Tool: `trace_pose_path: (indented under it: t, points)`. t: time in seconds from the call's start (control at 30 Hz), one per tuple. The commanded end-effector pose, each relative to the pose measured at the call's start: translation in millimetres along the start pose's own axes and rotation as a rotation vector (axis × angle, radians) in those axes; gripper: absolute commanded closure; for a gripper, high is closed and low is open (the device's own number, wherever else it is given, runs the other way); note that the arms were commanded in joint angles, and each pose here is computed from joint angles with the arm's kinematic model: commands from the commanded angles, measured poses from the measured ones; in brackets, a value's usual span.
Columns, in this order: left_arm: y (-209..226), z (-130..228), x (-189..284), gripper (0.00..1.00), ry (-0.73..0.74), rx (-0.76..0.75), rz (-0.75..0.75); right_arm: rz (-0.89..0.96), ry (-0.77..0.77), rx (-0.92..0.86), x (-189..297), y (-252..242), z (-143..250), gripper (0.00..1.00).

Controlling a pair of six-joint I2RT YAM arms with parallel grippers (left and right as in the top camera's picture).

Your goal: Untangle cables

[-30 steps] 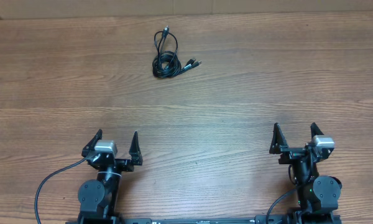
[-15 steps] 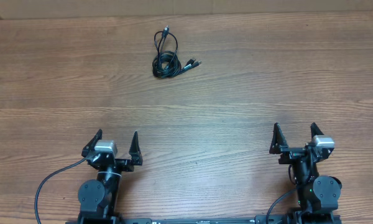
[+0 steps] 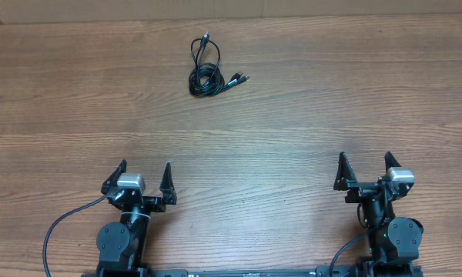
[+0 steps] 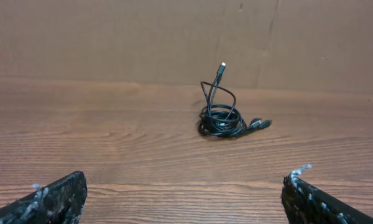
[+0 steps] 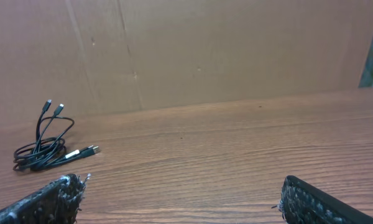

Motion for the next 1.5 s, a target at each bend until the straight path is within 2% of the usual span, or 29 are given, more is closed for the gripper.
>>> trace_pose_path:
  t: [0.0, 1.0, 1.1, 1.47]
  points:
    - [0.9, 0.4, 0.4, 0.01, -0.004, -0.022, -0.01, 0.014, -0.004, 0.004, -0.2, -2.0, 2.3, 0.0]
    - [0.9, 0.4, 0.4, 0.01, -0.004, -0.022, -0.01, 0.014, -0.004, 0.004, -0.2, -2.0, 2.3, 0.0]
    - [3.5, 0.5, 0.5, 0.0, -0.001, -0.073, -0.045, 0.014, -0.004, 0.004, -0.2, -2.0, 2.3, 0.0]
    - [2.1, 0.4, 0.4, 0.0, -0.003, -0.07, -0.026, 0.014, -0.004, 0.004, -0.2, -2.0, 2.3, 0.0]
Point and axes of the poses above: each gripper's point midway between its finger pads, its own x axis back along the fingers, its own y axis along the line the jaws close on, z = x × y, the point moved 10 cm from there along x, back along the fingers, and after that the axes turned 10 degrees about -x, right-handed, at the moved point
